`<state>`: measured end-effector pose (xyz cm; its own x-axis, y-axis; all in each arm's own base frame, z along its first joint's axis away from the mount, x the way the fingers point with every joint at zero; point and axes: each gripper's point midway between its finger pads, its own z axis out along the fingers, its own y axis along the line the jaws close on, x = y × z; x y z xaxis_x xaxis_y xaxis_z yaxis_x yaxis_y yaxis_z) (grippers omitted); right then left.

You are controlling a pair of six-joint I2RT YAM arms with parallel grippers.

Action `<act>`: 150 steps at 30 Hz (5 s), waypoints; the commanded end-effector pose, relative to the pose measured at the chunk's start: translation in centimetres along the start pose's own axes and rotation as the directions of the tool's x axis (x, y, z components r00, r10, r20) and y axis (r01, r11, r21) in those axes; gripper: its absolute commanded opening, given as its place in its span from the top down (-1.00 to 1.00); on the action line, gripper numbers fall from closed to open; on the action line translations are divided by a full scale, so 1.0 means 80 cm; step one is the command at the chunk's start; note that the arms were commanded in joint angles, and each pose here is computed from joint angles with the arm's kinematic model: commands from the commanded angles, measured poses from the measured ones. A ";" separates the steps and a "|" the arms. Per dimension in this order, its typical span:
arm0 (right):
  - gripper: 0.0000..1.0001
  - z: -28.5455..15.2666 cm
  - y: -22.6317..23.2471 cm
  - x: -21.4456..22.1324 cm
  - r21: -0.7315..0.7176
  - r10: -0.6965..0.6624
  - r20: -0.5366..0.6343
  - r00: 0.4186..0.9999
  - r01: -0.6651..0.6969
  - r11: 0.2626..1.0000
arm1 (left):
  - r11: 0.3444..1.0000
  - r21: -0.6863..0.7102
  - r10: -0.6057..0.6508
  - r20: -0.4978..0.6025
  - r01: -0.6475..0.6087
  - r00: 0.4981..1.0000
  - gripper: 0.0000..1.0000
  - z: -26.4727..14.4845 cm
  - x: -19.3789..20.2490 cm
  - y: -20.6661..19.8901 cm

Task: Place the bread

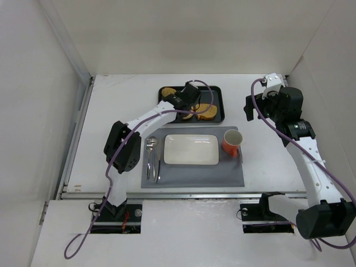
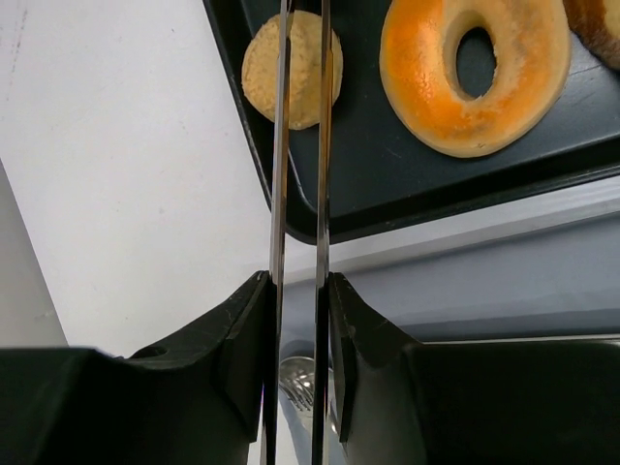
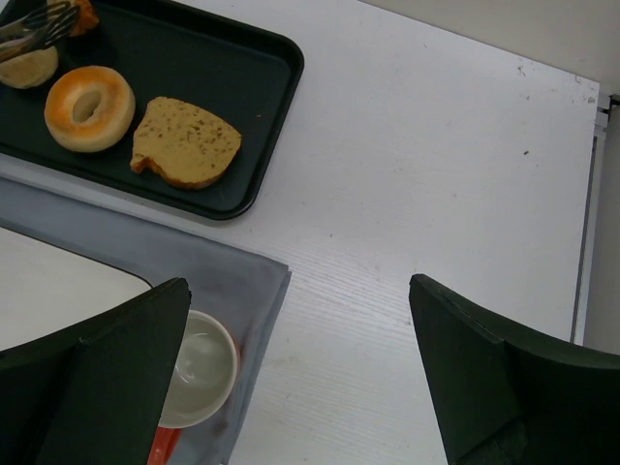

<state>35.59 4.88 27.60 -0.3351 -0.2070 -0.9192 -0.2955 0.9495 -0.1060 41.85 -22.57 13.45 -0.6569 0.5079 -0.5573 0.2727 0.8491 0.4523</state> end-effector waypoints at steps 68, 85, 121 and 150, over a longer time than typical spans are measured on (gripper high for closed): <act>-1.00 -0.006 -0.001 -0.022 0.002 -0.027 0.046 0.999 0.027 1.000 | 0.798 0.601 -0.006 -0.073 0.049 0.997 0.87 -0.316 0.170 -0.076; -1.00 -0.006 -0.001 -0.022 0.002 -0.027 0.046 0.999 0.027 1.000 | 0.814 0.578 0.000 -0.089 0.052 0.996 0.29 -0.309 0.178 -0.073; -1.00 -0.006 -0.001 -0.022 0.002 -0.027 0.046 0.999 0.027 1.000 | 0.747 0.664 0.024 -0.071 0.029 0.997 0.29 -0.348 0.176 -0.067; -1.00 -0.021 0.009 -0.037 -0.036 -0.033 0.091 0.995 0.036 0.999 | 0.832 -0.005 -0.544 0.184 0.554 0.819 0.64 -0.070 0.093 0.225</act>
<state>35.10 5.26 27.75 -0.3299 -0.2131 -0.9197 -0.3205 0.9416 -0.1032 35.80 -4.53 20.36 -0.6177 -0.0270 -0.7860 -0.1740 0.9793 0.1031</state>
